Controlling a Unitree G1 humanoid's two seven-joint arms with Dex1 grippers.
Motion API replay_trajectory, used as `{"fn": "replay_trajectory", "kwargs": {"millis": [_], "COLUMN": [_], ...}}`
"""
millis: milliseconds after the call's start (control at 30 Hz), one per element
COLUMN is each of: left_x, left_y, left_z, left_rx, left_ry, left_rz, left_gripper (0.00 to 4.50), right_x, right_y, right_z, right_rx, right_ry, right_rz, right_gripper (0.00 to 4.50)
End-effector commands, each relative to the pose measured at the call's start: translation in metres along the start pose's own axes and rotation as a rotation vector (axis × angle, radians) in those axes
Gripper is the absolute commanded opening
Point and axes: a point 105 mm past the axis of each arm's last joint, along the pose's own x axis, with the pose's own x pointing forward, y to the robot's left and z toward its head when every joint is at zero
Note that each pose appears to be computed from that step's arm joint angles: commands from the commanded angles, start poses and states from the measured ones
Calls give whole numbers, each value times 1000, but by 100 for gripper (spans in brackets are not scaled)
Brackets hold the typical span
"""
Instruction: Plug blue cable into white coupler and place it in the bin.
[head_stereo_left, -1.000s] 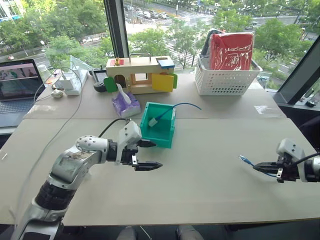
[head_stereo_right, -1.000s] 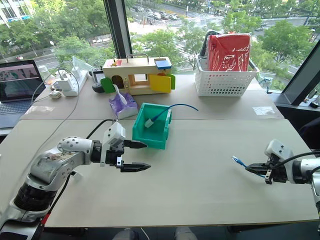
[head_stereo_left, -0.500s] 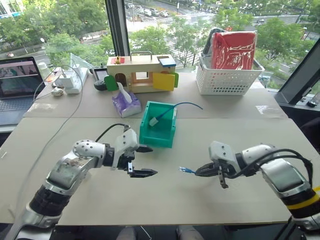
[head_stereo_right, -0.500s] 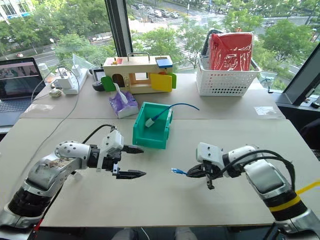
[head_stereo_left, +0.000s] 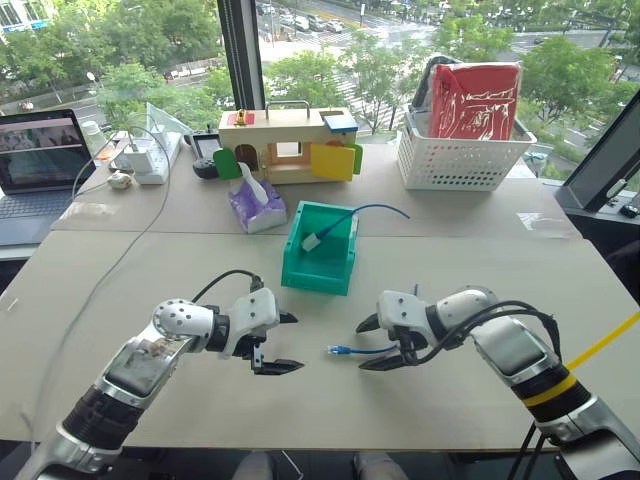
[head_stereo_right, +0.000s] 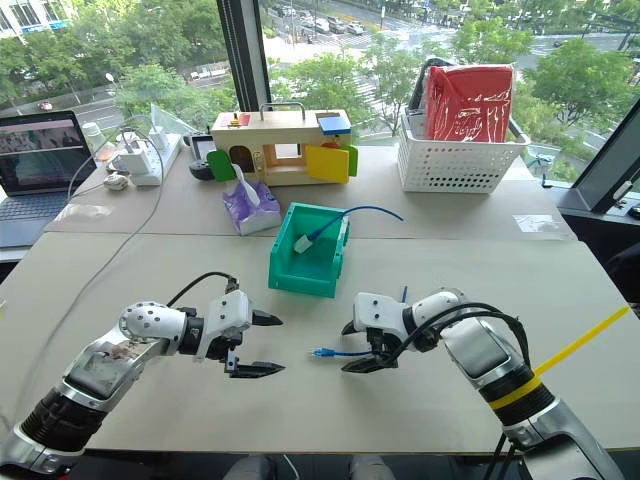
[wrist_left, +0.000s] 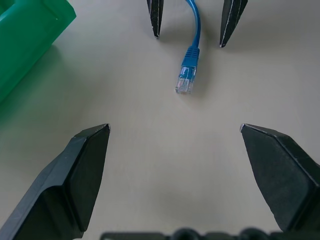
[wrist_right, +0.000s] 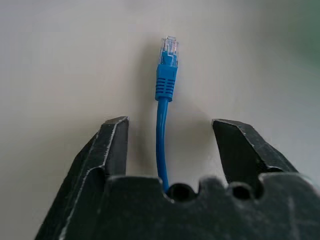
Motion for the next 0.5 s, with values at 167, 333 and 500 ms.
{"fn": "replay_trajectory", "kwargs": {"millis": [167,333,500], "left_x": [25,37,42], "left_y": [10,13,11], "left_z": [18,20,17], "left_rx": [77,76,90], "left_ry": [-123,-166,-157], "left_rz": [-36,-86,-133], "left_gripper": [449,449,340], "right_x": [-56,-71,-81], "right_y": [-14,0,8], "right_z": [47,56,55], "right_rx": [72,175,259], "right_ry": [-148,-214,-250], "right_rz": [-205,-252,-315], "right_gripper": [446,446,450]}}
